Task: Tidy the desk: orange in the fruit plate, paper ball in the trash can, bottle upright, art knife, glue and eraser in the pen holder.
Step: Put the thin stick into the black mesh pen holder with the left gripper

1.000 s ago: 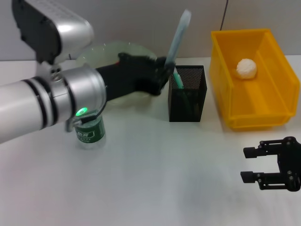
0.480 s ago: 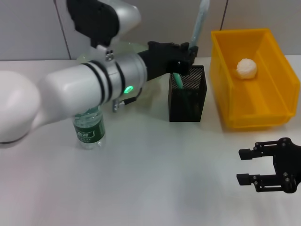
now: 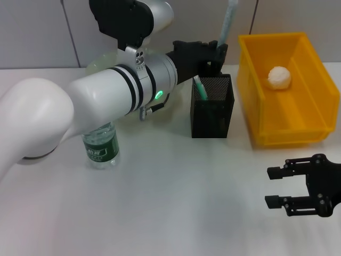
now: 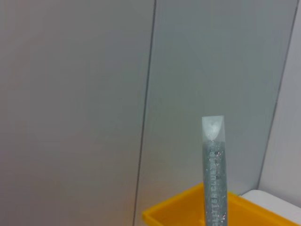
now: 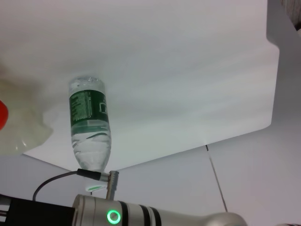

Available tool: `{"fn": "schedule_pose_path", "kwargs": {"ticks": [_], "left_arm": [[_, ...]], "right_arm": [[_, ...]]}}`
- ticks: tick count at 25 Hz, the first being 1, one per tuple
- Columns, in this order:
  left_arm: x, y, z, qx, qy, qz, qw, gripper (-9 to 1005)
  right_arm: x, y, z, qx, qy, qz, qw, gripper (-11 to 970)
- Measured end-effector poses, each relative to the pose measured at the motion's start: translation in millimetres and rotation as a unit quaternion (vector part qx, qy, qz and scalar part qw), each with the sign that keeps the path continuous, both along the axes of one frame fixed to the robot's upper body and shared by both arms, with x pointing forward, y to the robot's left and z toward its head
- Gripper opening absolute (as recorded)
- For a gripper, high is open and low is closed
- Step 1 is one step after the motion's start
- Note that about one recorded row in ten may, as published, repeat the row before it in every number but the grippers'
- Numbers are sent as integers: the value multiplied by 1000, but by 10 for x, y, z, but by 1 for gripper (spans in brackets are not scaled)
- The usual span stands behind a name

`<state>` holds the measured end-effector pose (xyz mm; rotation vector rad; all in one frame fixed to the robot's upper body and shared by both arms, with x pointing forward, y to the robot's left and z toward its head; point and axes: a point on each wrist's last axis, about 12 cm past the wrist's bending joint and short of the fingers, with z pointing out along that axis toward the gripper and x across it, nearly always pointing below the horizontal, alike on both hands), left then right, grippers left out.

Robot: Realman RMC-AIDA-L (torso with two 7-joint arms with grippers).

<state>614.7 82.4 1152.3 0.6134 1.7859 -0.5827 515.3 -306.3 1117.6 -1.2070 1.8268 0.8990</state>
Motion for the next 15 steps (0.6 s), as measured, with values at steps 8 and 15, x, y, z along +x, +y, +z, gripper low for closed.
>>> {"fn": "schedule_pose_path", "kwargs": {"ticks": [8,15], "left_arm": [[16,5,-59,9,-6,16,1000,187],[4,-17,-65,10,-5,11,1000,309]], "right_arm": [[6,10,-16,0,-3,2,1000,639],[26,17,-31,-1,-5,-2,1000,639]]}}
